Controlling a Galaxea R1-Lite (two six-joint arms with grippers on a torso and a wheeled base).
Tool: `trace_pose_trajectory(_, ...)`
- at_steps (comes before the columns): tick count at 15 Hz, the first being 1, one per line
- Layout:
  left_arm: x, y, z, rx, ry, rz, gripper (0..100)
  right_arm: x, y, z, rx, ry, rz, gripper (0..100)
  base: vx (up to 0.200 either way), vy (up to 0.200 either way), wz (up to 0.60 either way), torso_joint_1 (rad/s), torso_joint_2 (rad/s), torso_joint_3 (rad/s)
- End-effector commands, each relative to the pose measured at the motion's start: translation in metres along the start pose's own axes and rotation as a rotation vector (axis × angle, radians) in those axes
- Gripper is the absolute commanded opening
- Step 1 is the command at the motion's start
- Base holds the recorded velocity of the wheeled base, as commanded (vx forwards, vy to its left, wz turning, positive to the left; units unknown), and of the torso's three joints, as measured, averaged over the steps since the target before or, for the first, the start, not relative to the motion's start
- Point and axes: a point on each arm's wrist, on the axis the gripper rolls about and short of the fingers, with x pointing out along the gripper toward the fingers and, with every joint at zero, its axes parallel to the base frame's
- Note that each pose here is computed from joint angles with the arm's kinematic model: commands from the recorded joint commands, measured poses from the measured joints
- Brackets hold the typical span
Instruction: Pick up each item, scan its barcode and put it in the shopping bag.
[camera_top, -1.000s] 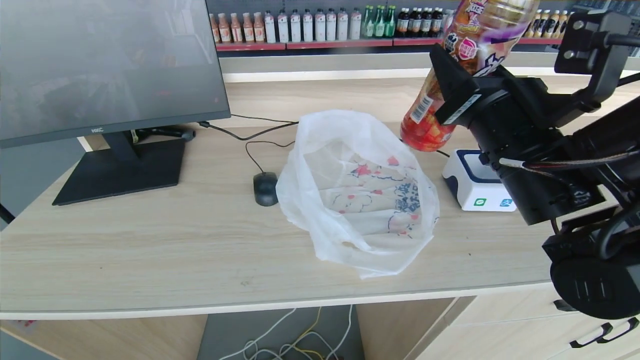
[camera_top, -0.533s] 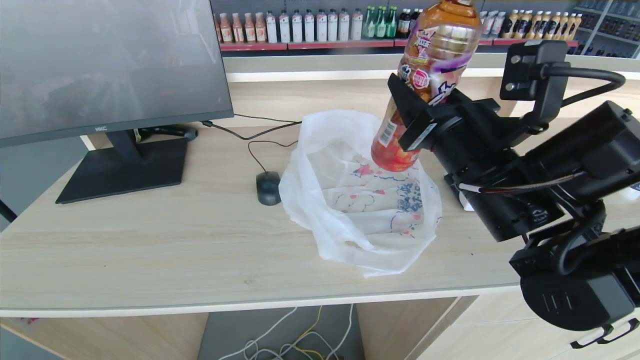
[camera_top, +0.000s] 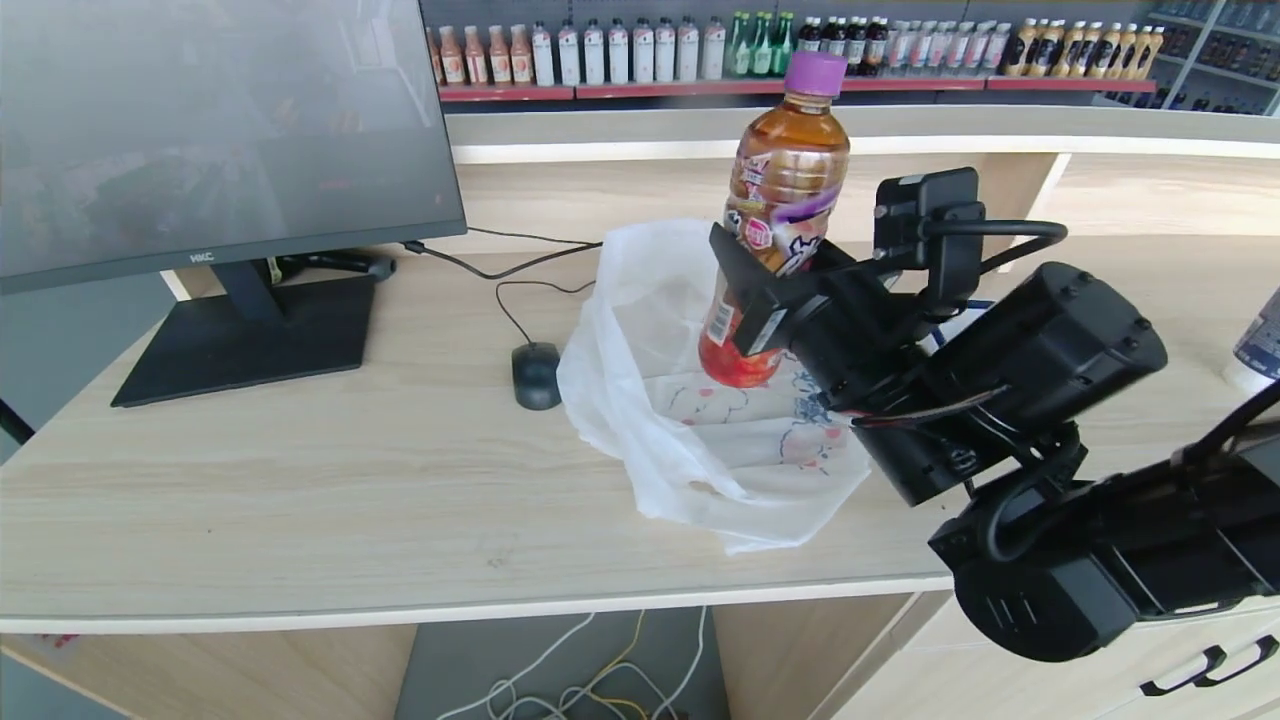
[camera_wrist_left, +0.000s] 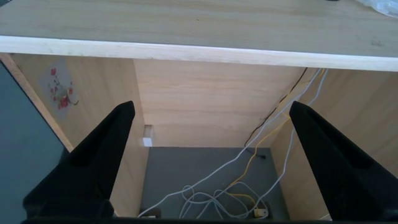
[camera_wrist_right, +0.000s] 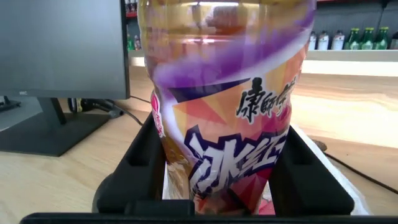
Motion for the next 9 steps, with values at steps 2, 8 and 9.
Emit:
trace_pose_trajectory(2,0.000,0.000,0.000,0.000,-0.001,0.000,100,0.010,0.006,-0.035,-0.010,0.051,0.003,0,0.000,0.000,0.00,0.000,0.00,0.000)
trace_pose_trajectory(8,0.000,0.000,0.000,0.000,0.002,0.000,100,0.015,0.010,-0.057,-0.017,0.085,0.005,0,0.000,0.000,0.00,0.000,0.00,0.000)
trace_pose_trajectory(9,0.000,0.000,0.000,0.000,0.000,0.000,100,0.015,0.010,-0.058,-0.017,0.086,0.005,0,0.000,0.000,0.00,0.000,0.00,0.000)
